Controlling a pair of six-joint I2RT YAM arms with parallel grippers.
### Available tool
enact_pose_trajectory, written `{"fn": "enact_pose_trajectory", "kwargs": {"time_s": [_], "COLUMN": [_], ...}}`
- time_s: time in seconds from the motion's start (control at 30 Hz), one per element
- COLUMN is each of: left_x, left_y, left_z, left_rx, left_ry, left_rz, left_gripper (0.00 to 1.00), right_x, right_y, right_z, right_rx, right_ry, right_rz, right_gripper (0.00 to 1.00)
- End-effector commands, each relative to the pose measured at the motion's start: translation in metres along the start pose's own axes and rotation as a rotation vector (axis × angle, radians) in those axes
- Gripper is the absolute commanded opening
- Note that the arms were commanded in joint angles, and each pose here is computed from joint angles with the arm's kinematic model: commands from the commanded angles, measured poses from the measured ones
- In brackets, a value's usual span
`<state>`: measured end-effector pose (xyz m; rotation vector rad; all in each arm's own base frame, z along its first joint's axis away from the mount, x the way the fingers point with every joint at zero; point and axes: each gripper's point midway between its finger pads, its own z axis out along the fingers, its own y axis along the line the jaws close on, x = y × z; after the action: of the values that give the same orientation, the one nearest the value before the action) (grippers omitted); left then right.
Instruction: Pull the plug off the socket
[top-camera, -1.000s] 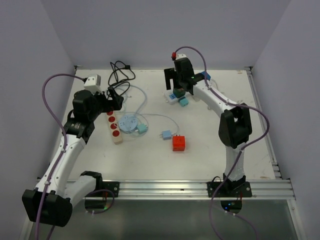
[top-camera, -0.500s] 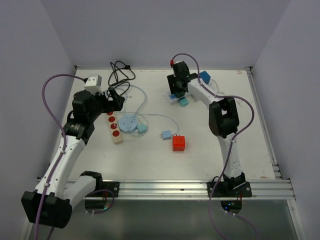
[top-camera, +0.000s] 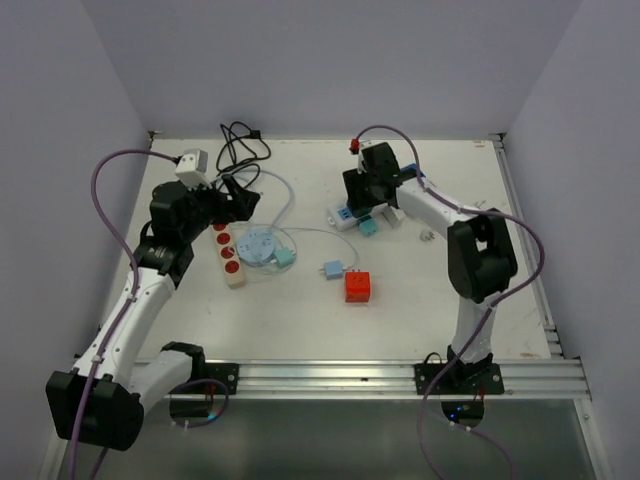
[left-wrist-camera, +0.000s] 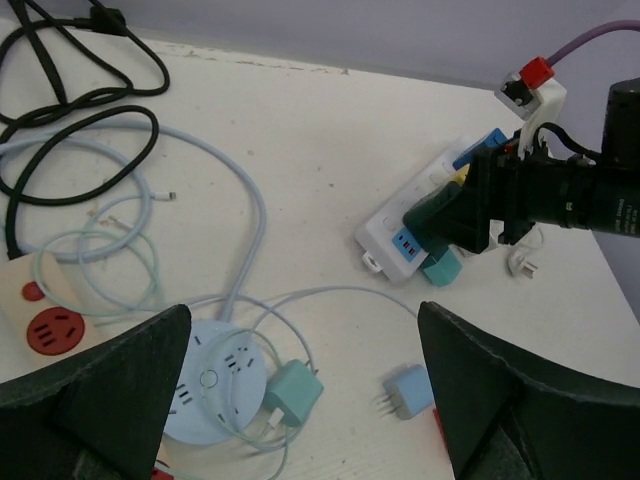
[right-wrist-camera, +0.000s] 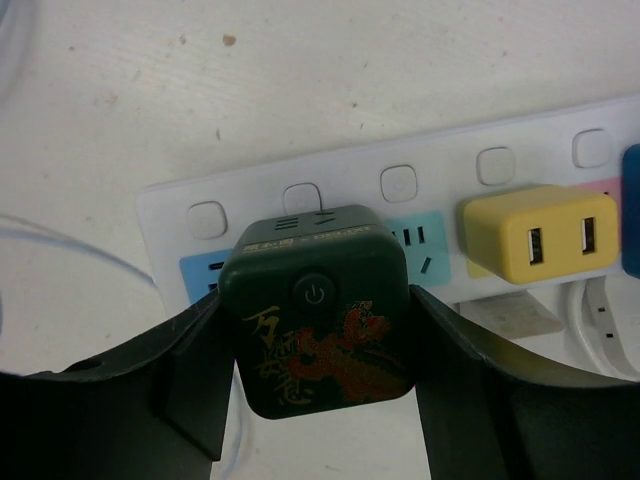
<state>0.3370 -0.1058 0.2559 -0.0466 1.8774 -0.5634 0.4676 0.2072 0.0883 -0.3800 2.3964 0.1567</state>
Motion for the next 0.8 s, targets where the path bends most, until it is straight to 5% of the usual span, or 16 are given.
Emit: {"fn": "enact_pose_trajectory", "kwargs": {"time_s": [0.0, 0.2, 0.77], "left_x": [0.000, 0.044, 0.110], "left_y": [-0.038, -0.098, -0.115], "left_z": [0.013, 0.045, 0.133], "left_rx": [0.162, 0.310, 0.352], "left_ry": [-0.034, 0.079, 0.229], "left_rz": [-0.090, -0.095, -0.173], "left_gripper": [0.99, 1.00, 0.97], "right_x": [-0.050, -0.050, -0.064], "right_y": [0.032, 0.051, 0.070], "right_z": [-0.064, -0.087, -0.140], "right_rx": [-0.182, -0.309, -0.472], "right_ry": [-0.244, -0.344, -0.495], "right_rz": [0.084, 0.204, 0.310], "right_gripper": [0.00, 0.00, 0.00]}}
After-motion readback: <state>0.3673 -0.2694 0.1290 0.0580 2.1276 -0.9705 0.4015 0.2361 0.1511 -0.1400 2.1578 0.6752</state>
